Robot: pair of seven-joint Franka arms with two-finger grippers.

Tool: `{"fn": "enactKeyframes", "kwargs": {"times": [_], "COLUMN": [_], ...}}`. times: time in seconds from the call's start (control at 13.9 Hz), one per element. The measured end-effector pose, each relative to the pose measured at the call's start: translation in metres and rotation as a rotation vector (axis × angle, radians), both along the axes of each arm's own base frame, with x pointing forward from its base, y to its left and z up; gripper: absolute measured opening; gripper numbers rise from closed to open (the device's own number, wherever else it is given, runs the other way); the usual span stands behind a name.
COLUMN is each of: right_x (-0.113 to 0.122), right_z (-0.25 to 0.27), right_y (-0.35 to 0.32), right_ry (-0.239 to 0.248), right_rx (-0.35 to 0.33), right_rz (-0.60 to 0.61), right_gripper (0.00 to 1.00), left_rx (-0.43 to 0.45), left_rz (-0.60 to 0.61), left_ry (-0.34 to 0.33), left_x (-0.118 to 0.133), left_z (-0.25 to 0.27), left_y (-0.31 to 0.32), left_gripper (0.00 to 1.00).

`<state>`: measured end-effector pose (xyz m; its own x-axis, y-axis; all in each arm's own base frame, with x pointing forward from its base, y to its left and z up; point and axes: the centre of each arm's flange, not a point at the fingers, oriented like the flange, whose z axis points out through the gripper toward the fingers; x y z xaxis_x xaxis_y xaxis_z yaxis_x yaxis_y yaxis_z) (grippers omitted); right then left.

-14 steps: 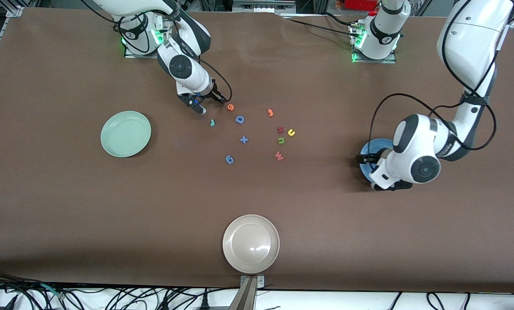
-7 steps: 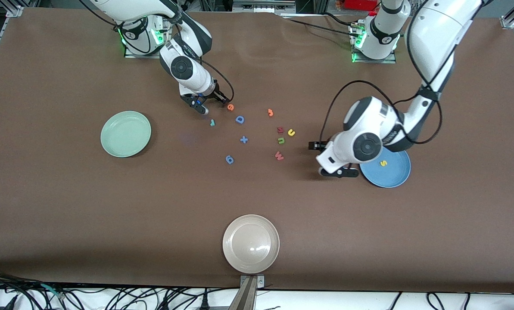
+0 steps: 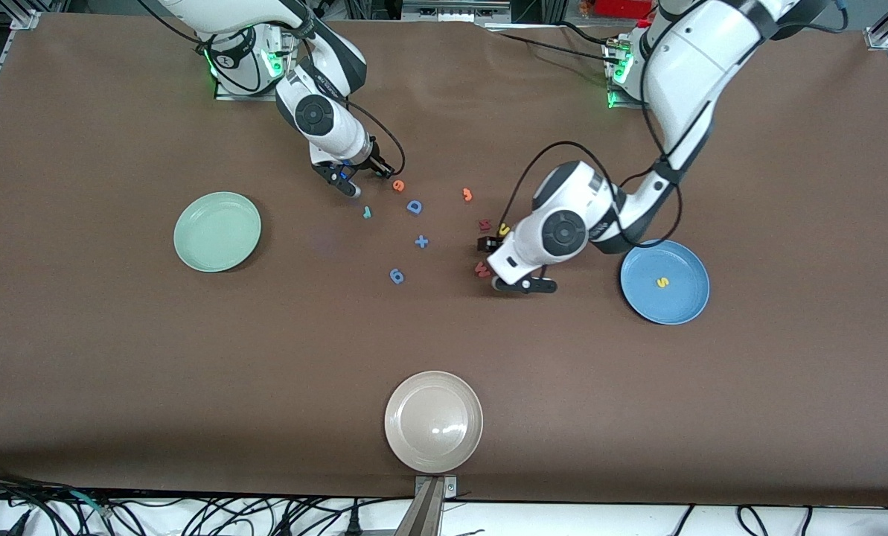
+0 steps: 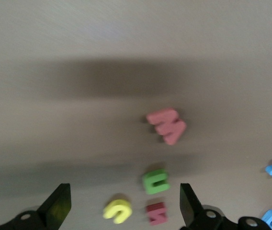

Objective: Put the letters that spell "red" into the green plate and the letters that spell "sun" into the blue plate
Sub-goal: 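Grasp the teal a with the right gripper while the left gripper returns, then lower the teal a onto the green plate with the right gripper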

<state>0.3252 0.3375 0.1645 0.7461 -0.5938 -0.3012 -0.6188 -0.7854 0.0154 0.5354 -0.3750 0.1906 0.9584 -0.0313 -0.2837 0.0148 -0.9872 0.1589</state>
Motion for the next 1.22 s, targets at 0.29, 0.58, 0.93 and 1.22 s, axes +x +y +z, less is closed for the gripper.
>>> {"fn": "enactKeyframes", "kwargs": {"times": [0.29,0.58,0.93,1.22], "right_x": [0.003,0.038,0.110,0.168], "right_z": [0.001,0.023,0.113,0.156], "right_y": [-0.001,-0.031,-0.100,-0.196], "right_ry": [-0.004,-0.005,0.126,0.155], "right_rx": [0.000,-0.074,-0.188,-0.102], "right_rz": [-0.005,0.040,0.166,0.285], "right_gripper": [0.31,0.31,0.31,0.31], "left_rx": [0.003,0.019,0.047,0.043], "left_rz": [-0.010,0.007,0.011,0.022], "left_ry": [0.011,0.038,0.018,0.004], "left_x": [-0.010,-0.027,-0.026,-0.018], "left_z": [-0.009,-0.030,-0.036,-0.031], "left_y": [-0.011,-0.028,-0.028,-0.025], "left_gripper": [1.00,1.00,0.89,0.90]}}
